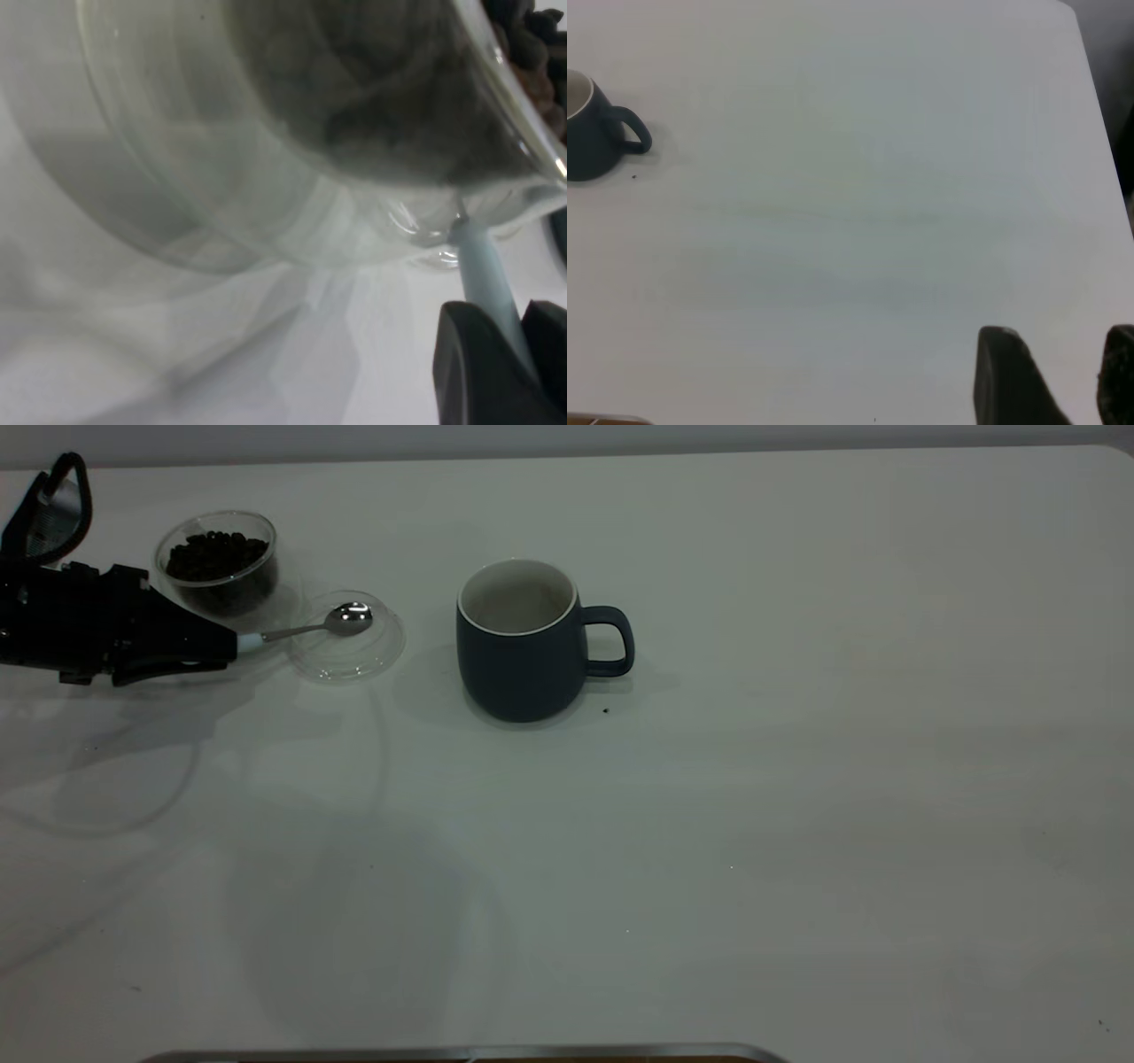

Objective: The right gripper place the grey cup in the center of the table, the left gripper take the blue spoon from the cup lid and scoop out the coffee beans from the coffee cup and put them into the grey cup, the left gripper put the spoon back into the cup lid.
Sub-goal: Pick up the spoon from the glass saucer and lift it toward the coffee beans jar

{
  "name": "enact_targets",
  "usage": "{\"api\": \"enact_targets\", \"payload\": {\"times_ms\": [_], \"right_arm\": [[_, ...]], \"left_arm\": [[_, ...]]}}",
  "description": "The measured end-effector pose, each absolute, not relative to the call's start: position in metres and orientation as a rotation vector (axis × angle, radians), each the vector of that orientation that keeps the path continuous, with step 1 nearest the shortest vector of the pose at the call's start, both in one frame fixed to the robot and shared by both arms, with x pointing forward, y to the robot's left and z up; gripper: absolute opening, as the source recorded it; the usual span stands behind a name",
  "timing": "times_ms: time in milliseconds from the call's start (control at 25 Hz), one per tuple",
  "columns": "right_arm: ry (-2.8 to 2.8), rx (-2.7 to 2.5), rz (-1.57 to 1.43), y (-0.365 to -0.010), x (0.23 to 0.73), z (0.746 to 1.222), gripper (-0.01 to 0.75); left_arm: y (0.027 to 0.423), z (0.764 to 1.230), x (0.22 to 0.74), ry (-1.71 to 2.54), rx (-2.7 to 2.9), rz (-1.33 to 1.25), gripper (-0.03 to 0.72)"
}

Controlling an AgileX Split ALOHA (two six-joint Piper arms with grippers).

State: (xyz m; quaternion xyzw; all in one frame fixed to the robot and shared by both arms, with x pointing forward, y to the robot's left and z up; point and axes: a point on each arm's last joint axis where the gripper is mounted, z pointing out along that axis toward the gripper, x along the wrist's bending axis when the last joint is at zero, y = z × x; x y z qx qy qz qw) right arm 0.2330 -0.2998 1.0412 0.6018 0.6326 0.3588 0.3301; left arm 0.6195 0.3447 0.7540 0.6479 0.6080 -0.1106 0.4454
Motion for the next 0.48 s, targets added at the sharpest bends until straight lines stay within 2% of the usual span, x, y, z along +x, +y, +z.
{"api": "enact_targets", "payload": {"times_ms": [480], "right_arm": [[1.654,1.574,0.939,-0.3,0.233,1.041,0.281]], "left_arm": [[0.341,0.781,0.617,1.398,1.64,-0.372,0.131]]}}
